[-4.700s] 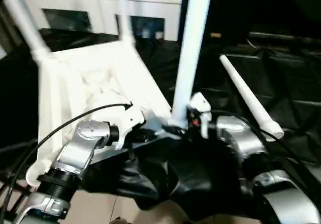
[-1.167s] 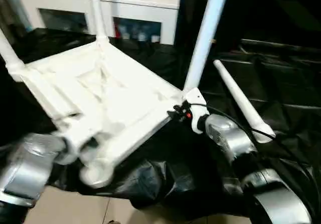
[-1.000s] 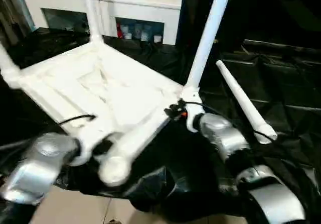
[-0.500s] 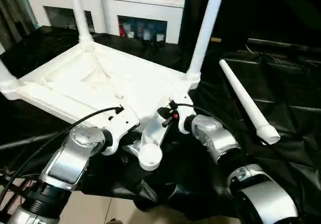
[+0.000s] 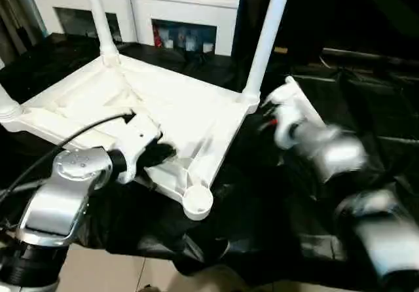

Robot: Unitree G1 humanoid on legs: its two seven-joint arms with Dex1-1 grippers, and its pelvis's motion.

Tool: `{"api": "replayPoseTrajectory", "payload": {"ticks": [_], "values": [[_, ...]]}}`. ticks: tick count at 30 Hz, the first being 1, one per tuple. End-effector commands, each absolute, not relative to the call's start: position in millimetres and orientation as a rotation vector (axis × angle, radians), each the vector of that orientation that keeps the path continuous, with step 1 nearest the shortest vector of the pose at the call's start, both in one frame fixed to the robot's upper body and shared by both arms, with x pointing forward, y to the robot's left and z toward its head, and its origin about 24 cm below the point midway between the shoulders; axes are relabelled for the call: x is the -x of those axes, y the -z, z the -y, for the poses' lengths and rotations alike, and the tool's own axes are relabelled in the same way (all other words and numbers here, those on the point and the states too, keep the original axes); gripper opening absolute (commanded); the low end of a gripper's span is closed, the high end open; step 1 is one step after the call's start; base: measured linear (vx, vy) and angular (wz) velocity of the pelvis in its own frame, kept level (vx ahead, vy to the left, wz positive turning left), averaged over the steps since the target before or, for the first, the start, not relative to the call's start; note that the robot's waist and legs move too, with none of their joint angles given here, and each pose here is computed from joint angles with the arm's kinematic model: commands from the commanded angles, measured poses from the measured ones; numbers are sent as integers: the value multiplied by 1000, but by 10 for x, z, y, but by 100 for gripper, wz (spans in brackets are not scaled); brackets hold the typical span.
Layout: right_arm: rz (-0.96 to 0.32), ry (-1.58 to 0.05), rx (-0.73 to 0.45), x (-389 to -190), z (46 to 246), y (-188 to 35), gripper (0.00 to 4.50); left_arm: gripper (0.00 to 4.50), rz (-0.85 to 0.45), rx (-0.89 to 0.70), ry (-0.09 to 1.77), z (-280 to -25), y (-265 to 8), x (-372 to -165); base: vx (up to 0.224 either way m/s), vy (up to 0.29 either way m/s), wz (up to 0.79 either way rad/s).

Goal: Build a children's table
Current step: Rotate table base, then pick table leg

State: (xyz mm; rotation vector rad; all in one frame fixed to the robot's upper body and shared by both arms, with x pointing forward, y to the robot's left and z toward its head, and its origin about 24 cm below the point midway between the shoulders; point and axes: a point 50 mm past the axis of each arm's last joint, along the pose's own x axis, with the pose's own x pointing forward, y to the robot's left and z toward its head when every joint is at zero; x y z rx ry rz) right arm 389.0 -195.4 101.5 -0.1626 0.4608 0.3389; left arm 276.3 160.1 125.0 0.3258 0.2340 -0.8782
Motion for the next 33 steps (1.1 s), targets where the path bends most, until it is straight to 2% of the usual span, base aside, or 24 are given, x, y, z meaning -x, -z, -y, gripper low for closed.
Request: {"api": "replayPoseTrajectory", "payload": {"ticks": [1,5,9,11,14,17,20,22,25,28,30,33], "values": [[-539,-276,172,-3863,2111,-966,96,125,-178,-303,937,-1484,-1309,-2735,0,0,0],[-581,-248,201,-3853,2213,-955,133,165,-219,-244,997,-1399,-1298,-2672,0,0,0],[-600,-209,201,-3855,2295,-945,148,171,-218,-238,1018,-1363,-1290,-2641,0,0,0],[-612,-172,209,-3853,2365,-941,182,207,-216,-236,1024,-1359,-1281,-2625,0,0,0],[-616,-140,207,-3845,2444,-947,194,208,-224,-234,1026,-1368,-1276,-2604,0,0,0],[-620,-109,214,-3830,2513,-933,227,248,-231,-231,1031,-1363,-1276,-2584,0,0,0],[-627,-87,213,-3814,2565,-919,243,248,-236,-230,1035,-1362,-1274,-2567,0,0,0],[-641,-74,209,-3794,2596,-889,265,285,-242,-241,1033,-1371,-1269,-2564,0,0,0],[-667,-37,210,-3752,2667,-828,279,298,-243,-261,1023,-1389,-1268,-2562,0,0,0],[-684,12,192,-3703,2755,-779,281,336,-246,-266,1027,-1417,-1291,-2527,0,0,0],[-692,22,181,-3686,2776,-761,281,336,-247,-267,1030,-1427,-1298,-2505,0,0,0],[-769,21,157,-3598,2821,-650,281,336,-271,-268,1074,-1468,-1327,-2410,0,0,0]]}}
